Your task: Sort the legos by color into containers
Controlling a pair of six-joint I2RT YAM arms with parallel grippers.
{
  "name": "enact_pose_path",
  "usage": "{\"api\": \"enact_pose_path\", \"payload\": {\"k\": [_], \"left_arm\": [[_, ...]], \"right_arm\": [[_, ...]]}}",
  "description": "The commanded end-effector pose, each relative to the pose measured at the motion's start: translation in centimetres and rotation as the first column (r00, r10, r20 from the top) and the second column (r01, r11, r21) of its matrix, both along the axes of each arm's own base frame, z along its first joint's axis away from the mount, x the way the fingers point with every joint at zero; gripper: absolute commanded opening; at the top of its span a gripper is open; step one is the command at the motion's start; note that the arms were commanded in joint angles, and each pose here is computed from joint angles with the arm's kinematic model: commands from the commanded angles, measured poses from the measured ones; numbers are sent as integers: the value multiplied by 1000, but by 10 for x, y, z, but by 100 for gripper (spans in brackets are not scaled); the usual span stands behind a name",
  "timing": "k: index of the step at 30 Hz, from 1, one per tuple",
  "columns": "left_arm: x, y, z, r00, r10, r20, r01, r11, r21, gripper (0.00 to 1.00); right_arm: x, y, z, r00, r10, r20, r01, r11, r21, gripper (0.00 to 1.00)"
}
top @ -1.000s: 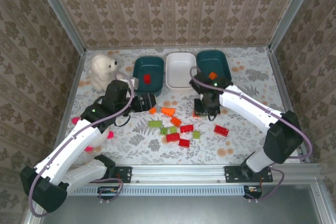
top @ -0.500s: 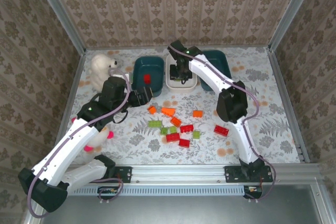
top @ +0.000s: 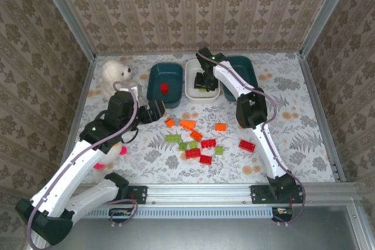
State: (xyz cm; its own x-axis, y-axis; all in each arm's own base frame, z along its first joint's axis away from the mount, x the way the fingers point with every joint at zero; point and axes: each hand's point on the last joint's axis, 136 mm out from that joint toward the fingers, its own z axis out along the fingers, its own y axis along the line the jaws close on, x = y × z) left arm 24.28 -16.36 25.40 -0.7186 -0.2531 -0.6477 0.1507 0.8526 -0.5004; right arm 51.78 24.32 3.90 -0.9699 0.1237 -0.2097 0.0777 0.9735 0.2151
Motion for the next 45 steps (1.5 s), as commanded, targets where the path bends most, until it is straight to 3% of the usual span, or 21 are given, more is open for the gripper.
{"api": "enact_pose_path", "payload": {"k": [1, 6, 13, 18, 22, 26, 35, 40, 45], "left_arm": [[-2, 7, -7, 999, 33, -22, -32, 999, 4, 82], [-3, 7, -9, 999, 32, -33, -32, 999, 12, 82], [-8, 11, -16, 997, 41, -59, -39, 999, 29, 81], [-10, 15, -22, 995, 55, -77, -53, 998, 36, 80], [-12, 16, -31, 992, 67, -104, -63, 997, 45, 78], [-12, 15, -44, 986, 77, -147, -71, 996, 47, 76], [-7, 4, -73, 970, 79, -231, -68, 996, 53, 73], [-9, -8, -85, 967, 40, -253, -29, 998, 48, 71], [-18, -34, -94, 962, -102, -251, 124, 990, 73, 69]], "right_arm": [[-7, 2, 4, 1000, 11, -29, -10, 1000, 10, 57], [5, 4, 64, 995, 16, 103, -20, 999, 41, 62], [-1, 1, 195, 936, 1, 352, -42, 993, 108, 62], [-34, -3, 265, 870, 15, 493, -96, 986, 139, 62], [-83, -7, 297, 808, 24, 589, -155, 973, 172, 61], [-136, -19, 294, 797, 24, 604, -177, 965, 195, 61], [-250, -52, 223, 881, 70, 467, -180, 964, 196, 62], [-268, -63, 200, 906, 74, 417, -162, 970, 179, 63], [-269, -66, 193, 912, 74, 403, -150, 976, 159, 63]]}}
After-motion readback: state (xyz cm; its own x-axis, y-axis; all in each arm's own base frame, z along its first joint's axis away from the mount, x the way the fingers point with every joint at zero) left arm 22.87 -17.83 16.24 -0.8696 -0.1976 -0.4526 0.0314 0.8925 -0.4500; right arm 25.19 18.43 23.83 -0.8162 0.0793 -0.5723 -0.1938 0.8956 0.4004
